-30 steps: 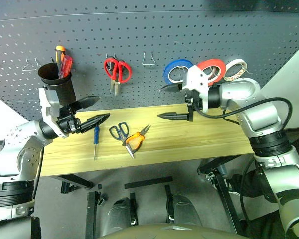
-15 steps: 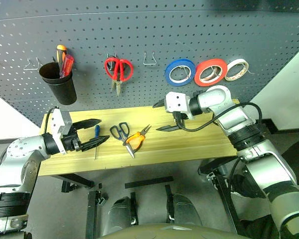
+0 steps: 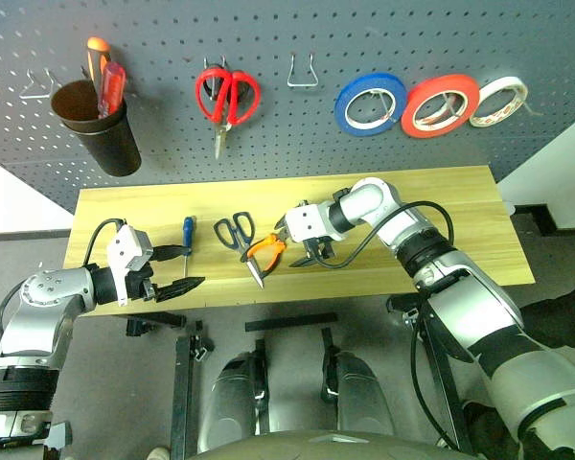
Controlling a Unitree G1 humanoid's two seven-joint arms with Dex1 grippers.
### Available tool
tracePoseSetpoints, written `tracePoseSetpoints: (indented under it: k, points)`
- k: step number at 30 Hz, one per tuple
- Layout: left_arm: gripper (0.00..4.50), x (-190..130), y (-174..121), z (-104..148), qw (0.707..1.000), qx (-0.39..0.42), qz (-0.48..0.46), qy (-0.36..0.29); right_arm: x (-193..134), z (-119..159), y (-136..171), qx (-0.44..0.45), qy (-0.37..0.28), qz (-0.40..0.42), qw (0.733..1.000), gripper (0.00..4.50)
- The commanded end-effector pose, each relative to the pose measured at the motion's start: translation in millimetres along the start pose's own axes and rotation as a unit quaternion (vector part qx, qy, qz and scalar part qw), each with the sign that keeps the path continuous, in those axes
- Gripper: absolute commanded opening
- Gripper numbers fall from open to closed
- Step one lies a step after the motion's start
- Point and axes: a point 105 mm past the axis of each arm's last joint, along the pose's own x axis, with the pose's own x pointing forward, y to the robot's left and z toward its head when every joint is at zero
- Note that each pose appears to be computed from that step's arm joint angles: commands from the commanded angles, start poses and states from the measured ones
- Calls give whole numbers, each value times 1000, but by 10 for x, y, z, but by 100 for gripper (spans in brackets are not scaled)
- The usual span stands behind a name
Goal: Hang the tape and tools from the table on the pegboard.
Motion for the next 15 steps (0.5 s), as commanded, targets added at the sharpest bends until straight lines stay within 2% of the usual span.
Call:
tracePoseSetpoints:
  k: [1,15]
  points:
    - [384,-3,-23,25,1000,12,3,-3,50,109,-118,-35,6,-10,999,448]
    - [384,-25,-162,-4,1000,2,19,-2,269,150,-198,-145,93,9,985,448]
